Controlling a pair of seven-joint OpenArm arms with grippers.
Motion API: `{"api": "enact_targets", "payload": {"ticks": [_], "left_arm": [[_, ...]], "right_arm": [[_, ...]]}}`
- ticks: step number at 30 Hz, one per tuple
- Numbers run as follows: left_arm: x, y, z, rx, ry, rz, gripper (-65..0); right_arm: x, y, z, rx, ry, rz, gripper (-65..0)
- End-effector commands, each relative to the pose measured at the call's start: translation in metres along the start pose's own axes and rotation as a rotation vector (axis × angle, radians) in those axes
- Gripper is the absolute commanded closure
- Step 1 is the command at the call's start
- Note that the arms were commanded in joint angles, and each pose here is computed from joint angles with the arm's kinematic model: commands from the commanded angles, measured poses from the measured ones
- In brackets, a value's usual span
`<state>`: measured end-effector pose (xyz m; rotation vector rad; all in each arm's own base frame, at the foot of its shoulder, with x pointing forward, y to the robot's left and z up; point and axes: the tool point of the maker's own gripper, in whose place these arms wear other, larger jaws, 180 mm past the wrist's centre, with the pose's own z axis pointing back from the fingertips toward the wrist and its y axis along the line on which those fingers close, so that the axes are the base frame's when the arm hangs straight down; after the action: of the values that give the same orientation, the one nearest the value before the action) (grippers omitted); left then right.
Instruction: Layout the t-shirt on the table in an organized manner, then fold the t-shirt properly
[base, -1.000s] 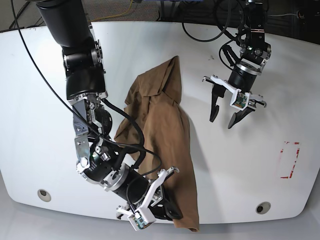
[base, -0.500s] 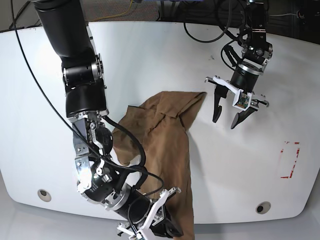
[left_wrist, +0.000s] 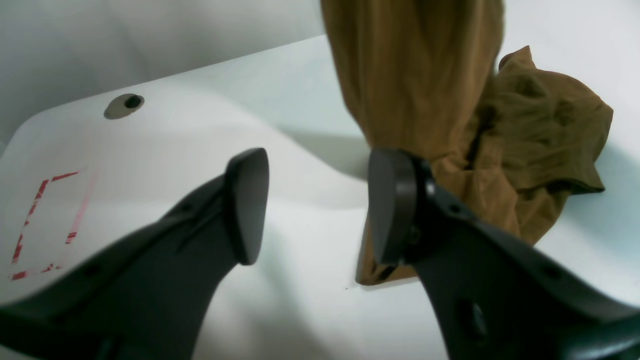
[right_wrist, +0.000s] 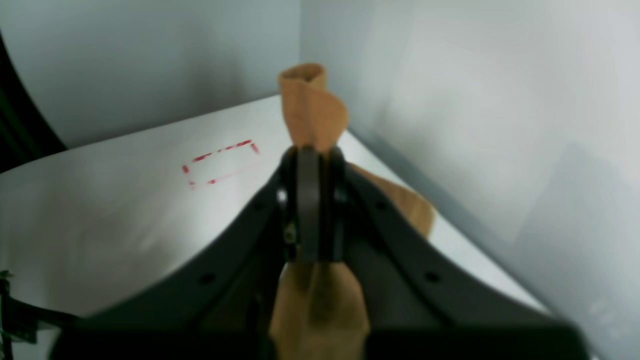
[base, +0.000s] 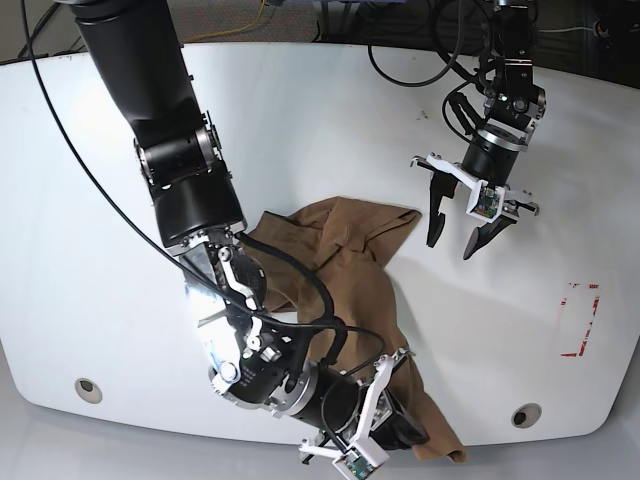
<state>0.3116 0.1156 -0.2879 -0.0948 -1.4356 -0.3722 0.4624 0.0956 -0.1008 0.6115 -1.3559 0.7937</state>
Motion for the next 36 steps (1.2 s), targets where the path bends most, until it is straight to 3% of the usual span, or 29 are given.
{"api": "enact_targets", "payload": {"ticks": [1,11,22,36], "left_arm": [[0.016,0.002,-0.001,0.003,-0.056,-0.004,-29.5],[0.016,0.003,0.000,0.004,-0.056,-0.009,-29.5],[0.015,0.010,0.001,0.018,-0.052,-0.015,-29.5],[0.007,-0.024,0.002,-0.065,-0.033,0.013,-29.5]], "right_arm": [[0.027,0.005,-0.003,0.014,-0.075,0.011,0.0],[0.045,0.003,-0.010,0.018,-0.095,0.020,0.0],[0.087,-0.018,0.001,-0.024,-0.133,0.112,0.0],[0.093,-0.015,-0.001,-0.016,-0.113,0.172,0.0]]}}
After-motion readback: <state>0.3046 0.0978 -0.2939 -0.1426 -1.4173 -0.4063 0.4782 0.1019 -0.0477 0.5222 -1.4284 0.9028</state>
